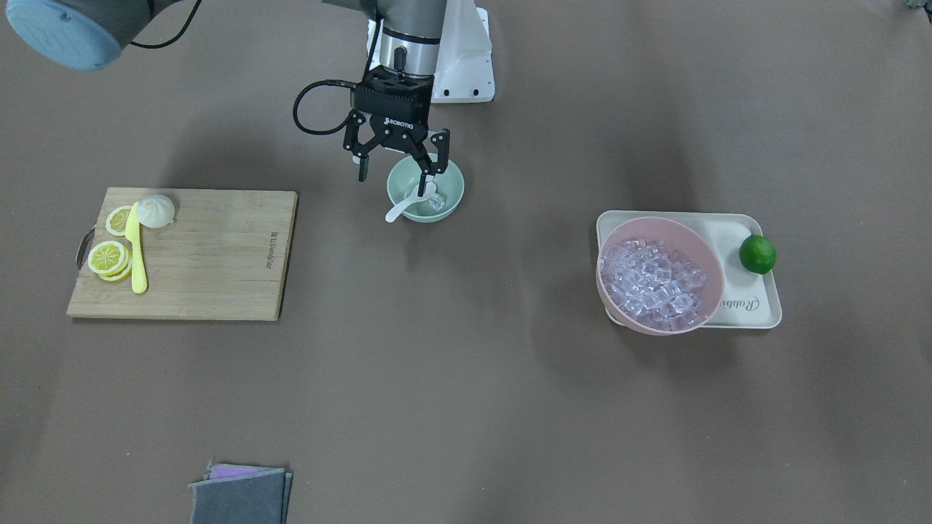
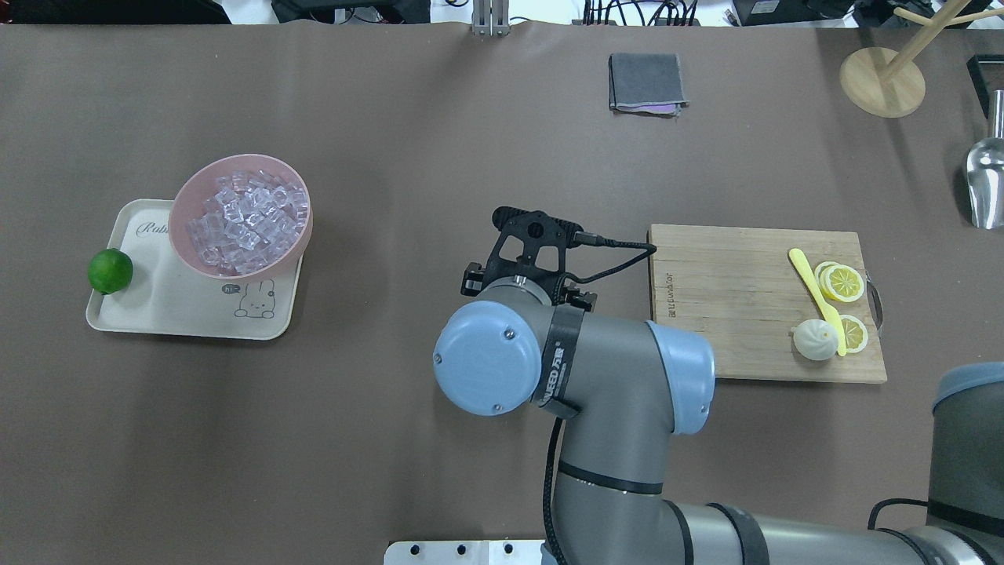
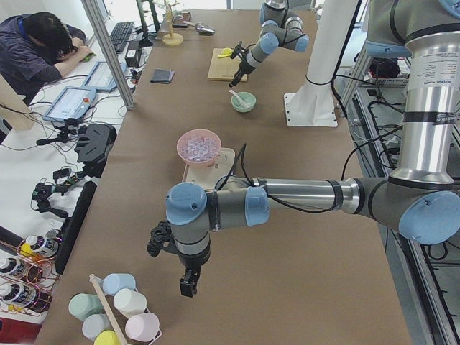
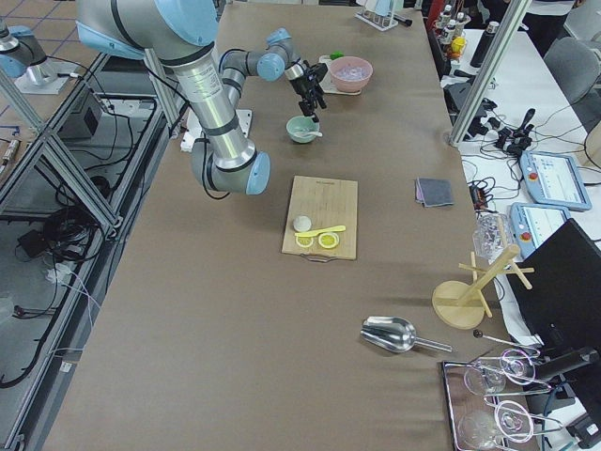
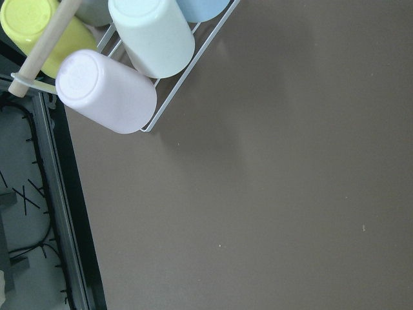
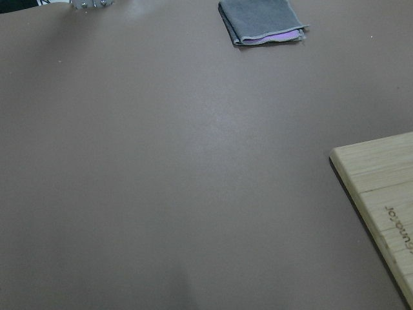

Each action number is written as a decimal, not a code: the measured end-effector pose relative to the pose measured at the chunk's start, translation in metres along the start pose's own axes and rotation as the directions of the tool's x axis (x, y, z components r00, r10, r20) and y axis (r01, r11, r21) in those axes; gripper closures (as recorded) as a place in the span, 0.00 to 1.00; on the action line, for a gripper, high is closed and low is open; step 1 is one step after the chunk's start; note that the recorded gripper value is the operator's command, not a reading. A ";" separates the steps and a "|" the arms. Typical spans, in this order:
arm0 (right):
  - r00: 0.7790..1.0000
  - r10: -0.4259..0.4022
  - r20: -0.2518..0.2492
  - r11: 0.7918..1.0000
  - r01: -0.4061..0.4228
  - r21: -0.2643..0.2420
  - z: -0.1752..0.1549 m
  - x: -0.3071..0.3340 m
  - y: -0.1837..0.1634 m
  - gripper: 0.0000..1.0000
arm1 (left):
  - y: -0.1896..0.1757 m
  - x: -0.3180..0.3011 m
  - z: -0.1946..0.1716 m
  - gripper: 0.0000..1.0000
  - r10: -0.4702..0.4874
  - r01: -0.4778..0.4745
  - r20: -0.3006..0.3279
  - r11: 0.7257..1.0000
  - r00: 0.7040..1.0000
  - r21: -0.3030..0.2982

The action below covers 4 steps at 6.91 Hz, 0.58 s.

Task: Put spoon and ice into bowl

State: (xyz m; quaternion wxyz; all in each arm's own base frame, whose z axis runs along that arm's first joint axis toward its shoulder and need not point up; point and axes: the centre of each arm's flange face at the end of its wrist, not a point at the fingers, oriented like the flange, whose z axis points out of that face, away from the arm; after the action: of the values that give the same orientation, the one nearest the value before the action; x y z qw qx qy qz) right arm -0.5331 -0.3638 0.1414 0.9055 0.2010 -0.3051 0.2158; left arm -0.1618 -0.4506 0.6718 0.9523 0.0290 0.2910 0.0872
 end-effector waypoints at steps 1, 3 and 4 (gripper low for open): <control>0.998 -0.056 0.007 0.997 0.057 -0.056 0.000 0.021 -0.039 0.00 | 0.003 0.007 -0.004 0.02 -0.048 0.048 -0.014 0.999 0.999 0.005; 0.978 -0.205 0.038 0.963 0.209 -0.172 0.005 0.093 -0.123 0.00 | -0.005 0.029 -0.010 0.02 -0.190 0.194 -0.110 0.981 0.976 0.029; 0.959 -0.277 0.064 0.932 0.285 -0.223 0.010 0.132 -0.158 0.00 | -0.015 0.045 -0.008 0.02 -0.224 0.231 -0.142 0.973 0.964 0.029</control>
State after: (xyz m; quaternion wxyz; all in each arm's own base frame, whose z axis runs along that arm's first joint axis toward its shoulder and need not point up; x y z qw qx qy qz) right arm -0.3612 -0.4638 0.1964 0.9393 0.1395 -0.3104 0.0441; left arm -0.1272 -0.4574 0.6391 0.9328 0.0111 0.3592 -0.0277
